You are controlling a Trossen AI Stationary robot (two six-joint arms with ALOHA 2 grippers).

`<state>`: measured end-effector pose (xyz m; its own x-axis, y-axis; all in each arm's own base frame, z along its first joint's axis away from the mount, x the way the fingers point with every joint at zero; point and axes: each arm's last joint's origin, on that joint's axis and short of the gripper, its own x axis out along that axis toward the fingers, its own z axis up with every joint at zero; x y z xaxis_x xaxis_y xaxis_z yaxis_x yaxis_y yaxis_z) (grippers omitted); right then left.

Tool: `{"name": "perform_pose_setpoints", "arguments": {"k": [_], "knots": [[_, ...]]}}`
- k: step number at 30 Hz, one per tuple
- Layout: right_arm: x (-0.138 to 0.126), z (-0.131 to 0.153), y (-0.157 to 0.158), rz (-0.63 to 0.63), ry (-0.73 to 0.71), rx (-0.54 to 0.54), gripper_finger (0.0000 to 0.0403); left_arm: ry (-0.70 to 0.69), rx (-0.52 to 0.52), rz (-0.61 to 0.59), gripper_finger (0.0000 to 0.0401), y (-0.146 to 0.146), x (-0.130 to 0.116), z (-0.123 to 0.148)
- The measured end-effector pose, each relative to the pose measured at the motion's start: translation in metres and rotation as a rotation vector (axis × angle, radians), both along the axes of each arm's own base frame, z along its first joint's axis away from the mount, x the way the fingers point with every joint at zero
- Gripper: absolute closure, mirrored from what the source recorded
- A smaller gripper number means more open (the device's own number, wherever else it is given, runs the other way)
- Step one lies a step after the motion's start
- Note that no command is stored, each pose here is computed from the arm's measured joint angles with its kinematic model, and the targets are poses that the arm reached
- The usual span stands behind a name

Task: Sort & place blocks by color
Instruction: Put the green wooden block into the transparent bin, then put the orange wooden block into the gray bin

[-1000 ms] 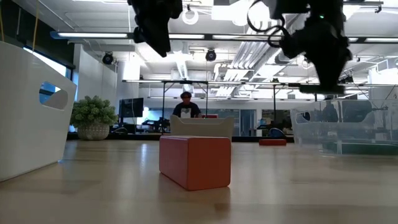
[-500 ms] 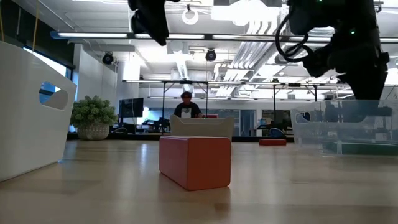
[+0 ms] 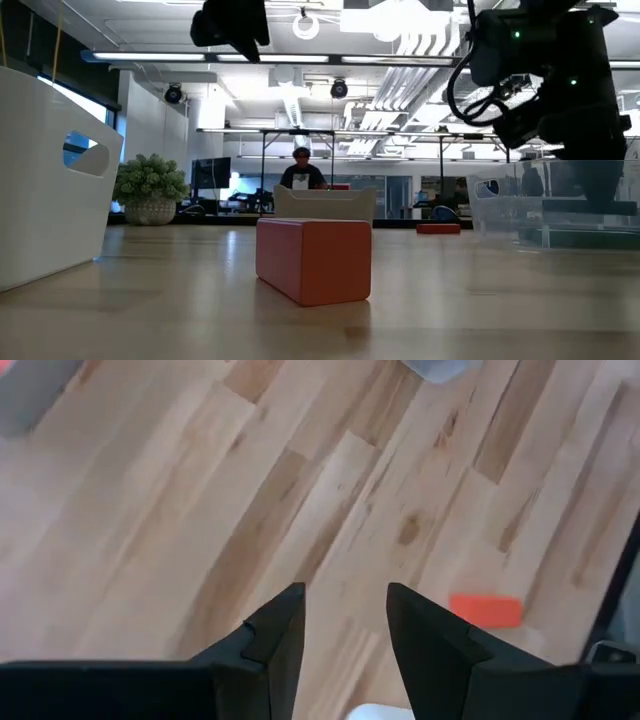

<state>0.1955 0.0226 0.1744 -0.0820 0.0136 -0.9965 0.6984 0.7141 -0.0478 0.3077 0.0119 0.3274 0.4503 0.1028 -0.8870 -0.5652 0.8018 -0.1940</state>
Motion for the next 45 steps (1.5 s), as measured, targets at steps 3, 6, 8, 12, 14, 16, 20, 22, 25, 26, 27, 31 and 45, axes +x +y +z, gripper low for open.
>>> {"name": "perform_pose_setpoints", "arguments": {"k": [3, 6, 8, 12, 14, 16, 20, 22, 25, 26, 27, 31, 45], "knots": [[-0.001, -0.005, 0.000, 0.037, -0.007, 0.030, 0.0328, -0.008, -0.031, 0.051, 0.0270, -0.003, 0.000, 0.000], [-0.003, -0.007, 0.000, 0.070, 0.005, 0.037, 0.0320, -0.013, -0.053, 0.088, 0.0270, -0.006, 0.000, 0.000], [-0.003, -0.007, 0.000, 0.101, 0.002, 0.039, 0.0309, -0.017, -0.070, 0.119, 0.0267, -0.008, 0.000, 0.000], [-0.003, -0.007, 0.000, 0.135, -0.003, 0.042, 0.0295, -0.020, -0.088, 0.140, 0.0256, -0.013, 0.000, 0.000], [-0.002, -0.007, 0.000, 0.156, -0.005, 0.044, 0.0293, -0.021, -0.089, 0.130, 0.0248, -0.016, 0.002, -0.001], [-0.002, -0.007, 0.000, 0.181, -0.007, 0.045, 0.0292, -0.034, -0.096, 0.133, 0.0238, -0.019, 0.004, -0.001], [-0.002, -0.007, 0.000, 0.237, -0.010, 0.042, 0.0290, -0.079, -0.119, 0.153, 0.0216, -0.022, 0.012, -0.003], [-0.002, -0.007, 0.000, 0.268, -0.015, 0.045, 0.0290, -0.090, -0.125, 0.160, 0.0207, -0.022, 0.013, -0.003], [-0.002, -0.007, 0.000, 0.305, -0.018, 0.048, 0.0289, -0.113, -0.148, 0.190, 0.0200, -0.023, 0.019, -0.005], [-0.001, -0.007, 0.000, 0.315, -0.020, 0.049, 0.0289, -0.106, -0.150, 0.194, 0.0200, -0.023, 0.019, -0.007], [-0.001, -0.007, 0.000, 0.324, -0.023, 0.050, 0.0289, -0.110, -0.151, 0.195, 0.0200, -0.023, 0.019, -0.007], [-0.001, -0.007, 0.000, 0.370, -0.027, 0.053, 0.0288, -0.129, -0.143, 0.169, 0.0201, -0.024, 0.026, -0.009], [-0.001, -0.007, 0.001, 0.417, -0.028, 0.087, 0.0233, -0.187, -0.131, 0.103, 0.0202, -0.028, 0.037, -0.011]]}}
